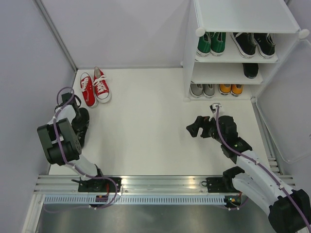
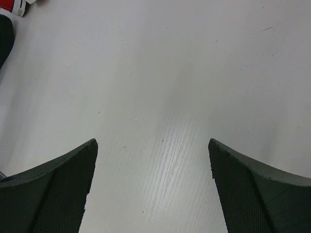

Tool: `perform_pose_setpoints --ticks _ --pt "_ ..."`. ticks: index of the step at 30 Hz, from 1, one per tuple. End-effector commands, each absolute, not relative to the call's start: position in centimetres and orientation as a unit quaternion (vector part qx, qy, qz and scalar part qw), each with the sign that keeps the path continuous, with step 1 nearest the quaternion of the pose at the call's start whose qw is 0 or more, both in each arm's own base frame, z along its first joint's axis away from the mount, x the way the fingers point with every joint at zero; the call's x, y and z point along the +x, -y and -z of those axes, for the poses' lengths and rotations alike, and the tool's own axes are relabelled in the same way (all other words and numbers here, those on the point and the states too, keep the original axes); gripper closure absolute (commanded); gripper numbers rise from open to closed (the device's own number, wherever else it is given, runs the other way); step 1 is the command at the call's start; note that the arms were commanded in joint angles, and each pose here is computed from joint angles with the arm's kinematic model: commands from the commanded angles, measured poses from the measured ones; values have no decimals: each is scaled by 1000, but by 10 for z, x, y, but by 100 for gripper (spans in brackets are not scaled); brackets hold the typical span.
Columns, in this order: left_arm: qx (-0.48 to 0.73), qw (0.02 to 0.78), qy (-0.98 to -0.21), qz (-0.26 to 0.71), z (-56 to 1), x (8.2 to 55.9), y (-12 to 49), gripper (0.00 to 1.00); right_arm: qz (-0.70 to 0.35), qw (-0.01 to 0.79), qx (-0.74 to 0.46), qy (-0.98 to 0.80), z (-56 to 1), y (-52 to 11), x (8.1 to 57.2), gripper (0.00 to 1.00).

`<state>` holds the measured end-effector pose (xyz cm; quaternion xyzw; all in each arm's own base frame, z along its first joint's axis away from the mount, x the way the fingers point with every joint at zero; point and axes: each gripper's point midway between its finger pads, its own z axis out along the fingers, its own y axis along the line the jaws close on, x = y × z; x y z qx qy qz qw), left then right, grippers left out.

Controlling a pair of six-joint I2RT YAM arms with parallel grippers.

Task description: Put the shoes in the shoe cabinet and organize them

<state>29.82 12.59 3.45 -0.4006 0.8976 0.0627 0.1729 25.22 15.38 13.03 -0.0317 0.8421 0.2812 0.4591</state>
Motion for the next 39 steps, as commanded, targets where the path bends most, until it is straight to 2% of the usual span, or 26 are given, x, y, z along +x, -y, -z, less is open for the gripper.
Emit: perform_pose_setpoints --ticks 1,5,10,21,23,25,26,27,30,33,37,39 --pt "-335 109 -933 74 -14 298 -45 77 -295 489 -35 -820 -149 -157 257 2" --pt "-303 114 -940 110 -29 294 -3 97 -297 495 -36 -816 -154 -156 254 2" --pt "-279 140 -938 149 -58 290 55 98 -297 506 -39 -809 -162 -154 251 2" --pt "-235 187 -916 266 -124 303 250 98 -290 500 -62 -813 -173 -154 246 2" --pt "-217 165 -925 266 -108 298 286 96 -289 492 -65 -819 -170 -155 245 2" --pt "-214 164 -921 282 -115 308 316 94 -288 481 -66 -825 -165 -156 244 2" --pt "-208 145 -929 270 -96 304 332 94 -289 475 -65 -829 -162 -156 243 2" --pt "-210 152 -924 282 -106 313 347 94 -289 473 -66 -830 -161 -156 242 2" --pt "-200 140 -927 284 -95 317 377 88 -285 468 -65 -834 -157 -155 241 2" --pt "-191 141 -929 284 -92 318 389 73 -280 462 -64 -839 -155 -153 239 2" --pt "-158 166 -928 295 -113 312 392 40 -274 458 -67 -843 -156 -152 237 2" --pt "-138 185 -924 304 -131 307 389 35 -273 456 -67 -845 -156 -153 237 2"
